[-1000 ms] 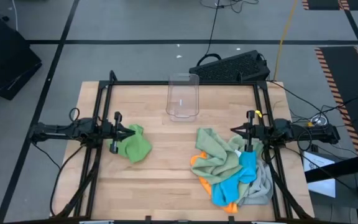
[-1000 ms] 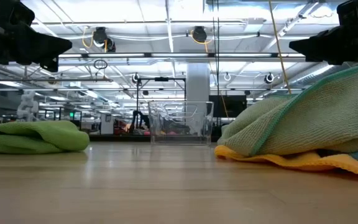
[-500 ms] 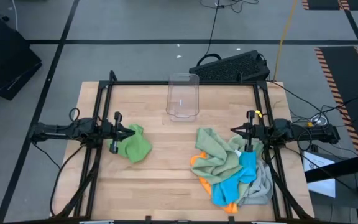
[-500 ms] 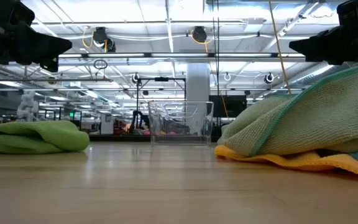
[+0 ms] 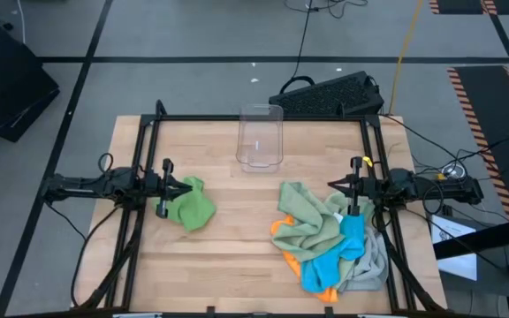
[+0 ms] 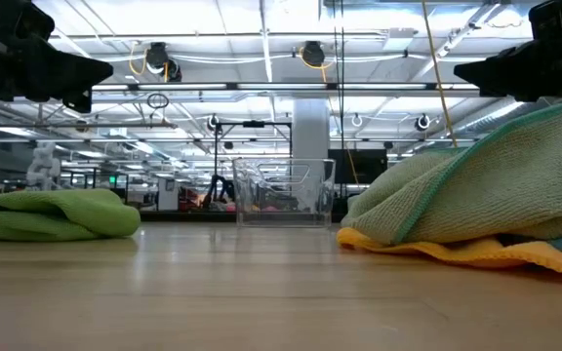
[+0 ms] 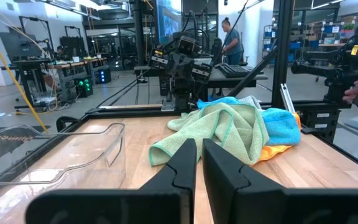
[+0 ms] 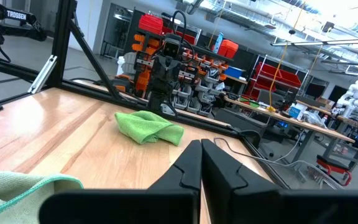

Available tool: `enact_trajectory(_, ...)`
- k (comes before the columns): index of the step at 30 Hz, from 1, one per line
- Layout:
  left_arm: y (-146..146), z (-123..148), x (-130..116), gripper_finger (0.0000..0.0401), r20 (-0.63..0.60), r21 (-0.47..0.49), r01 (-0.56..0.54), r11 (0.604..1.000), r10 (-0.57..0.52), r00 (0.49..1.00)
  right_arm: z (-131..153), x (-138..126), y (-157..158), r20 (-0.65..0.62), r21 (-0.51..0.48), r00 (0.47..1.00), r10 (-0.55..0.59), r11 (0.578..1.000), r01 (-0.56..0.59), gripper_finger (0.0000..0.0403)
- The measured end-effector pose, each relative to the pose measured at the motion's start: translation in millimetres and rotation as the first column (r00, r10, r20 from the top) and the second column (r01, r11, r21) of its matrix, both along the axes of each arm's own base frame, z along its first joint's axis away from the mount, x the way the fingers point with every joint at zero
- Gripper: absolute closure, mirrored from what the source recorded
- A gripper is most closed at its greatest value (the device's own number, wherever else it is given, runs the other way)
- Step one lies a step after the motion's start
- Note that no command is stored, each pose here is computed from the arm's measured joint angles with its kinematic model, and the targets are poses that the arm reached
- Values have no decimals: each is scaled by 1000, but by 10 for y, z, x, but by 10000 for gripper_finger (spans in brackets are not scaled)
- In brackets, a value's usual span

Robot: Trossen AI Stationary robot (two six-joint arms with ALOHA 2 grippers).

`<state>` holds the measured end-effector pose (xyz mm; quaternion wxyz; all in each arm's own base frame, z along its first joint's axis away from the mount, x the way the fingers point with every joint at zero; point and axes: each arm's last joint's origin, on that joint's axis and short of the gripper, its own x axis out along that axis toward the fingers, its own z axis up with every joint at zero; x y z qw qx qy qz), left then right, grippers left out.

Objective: Fold microfiber towels

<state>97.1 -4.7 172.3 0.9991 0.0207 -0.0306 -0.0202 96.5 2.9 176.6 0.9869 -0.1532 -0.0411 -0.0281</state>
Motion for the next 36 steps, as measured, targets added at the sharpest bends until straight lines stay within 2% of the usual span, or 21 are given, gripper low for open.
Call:
enact_trajectory(25,0,1,0,370,1,-1,0,1000,0,1000,0,0,0,0,0,1000,0,1000,0,403)
enact_trajectory(30,13,22,-1,370,19,-86,-40,996,41,999,0,0,0,0,0,1000,0,1000,0,403)
enact_trajectory(36,19,113,-16,371,87,-92,-48,995,56,995,0,0,0,0,0,1000,0,1000,0,403)
